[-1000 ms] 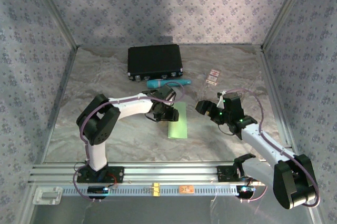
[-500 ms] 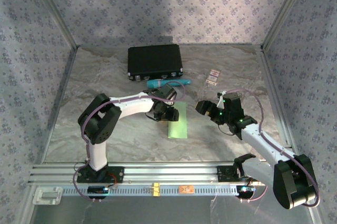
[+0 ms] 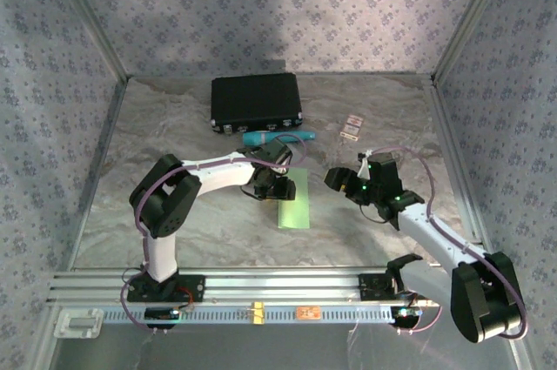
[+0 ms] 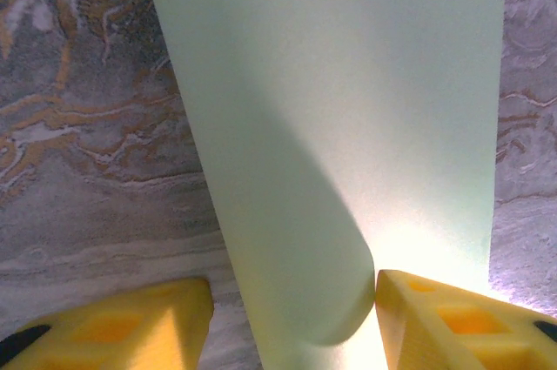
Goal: Fold a paper plane with a square sheet of paper (pick it up from the middle)
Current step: Hold the square sheet of paper at the center of the table.
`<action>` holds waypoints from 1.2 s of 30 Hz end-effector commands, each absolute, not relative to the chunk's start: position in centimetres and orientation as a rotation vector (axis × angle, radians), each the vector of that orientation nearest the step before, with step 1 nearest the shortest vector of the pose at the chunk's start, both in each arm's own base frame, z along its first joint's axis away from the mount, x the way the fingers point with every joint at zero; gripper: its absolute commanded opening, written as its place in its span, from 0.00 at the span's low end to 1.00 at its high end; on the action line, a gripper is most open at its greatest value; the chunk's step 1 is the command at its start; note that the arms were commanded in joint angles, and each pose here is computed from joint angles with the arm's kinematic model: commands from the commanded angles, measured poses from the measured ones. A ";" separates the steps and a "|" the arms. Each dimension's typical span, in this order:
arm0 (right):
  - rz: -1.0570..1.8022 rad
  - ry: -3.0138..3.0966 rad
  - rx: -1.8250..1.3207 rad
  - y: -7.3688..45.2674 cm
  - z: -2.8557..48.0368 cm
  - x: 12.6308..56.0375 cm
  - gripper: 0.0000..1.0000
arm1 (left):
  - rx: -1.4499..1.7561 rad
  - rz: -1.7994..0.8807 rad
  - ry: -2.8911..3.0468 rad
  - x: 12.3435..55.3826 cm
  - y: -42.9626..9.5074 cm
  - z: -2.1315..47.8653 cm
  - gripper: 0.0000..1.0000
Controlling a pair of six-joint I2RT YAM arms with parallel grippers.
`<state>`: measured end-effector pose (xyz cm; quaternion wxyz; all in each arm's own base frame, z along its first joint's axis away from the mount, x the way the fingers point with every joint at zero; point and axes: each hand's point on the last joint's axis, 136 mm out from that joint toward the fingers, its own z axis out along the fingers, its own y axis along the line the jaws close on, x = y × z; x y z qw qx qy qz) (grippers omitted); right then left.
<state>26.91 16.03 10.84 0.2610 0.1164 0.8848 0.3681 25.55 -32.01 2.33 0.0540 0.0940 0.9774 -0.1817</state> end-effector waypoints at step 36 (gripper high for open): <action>1.074 2.703 0.111 25.3 3.0 27.2 0.00 | 0.365 -0.428 3.066 23.9 -30.9 -2.3 0.55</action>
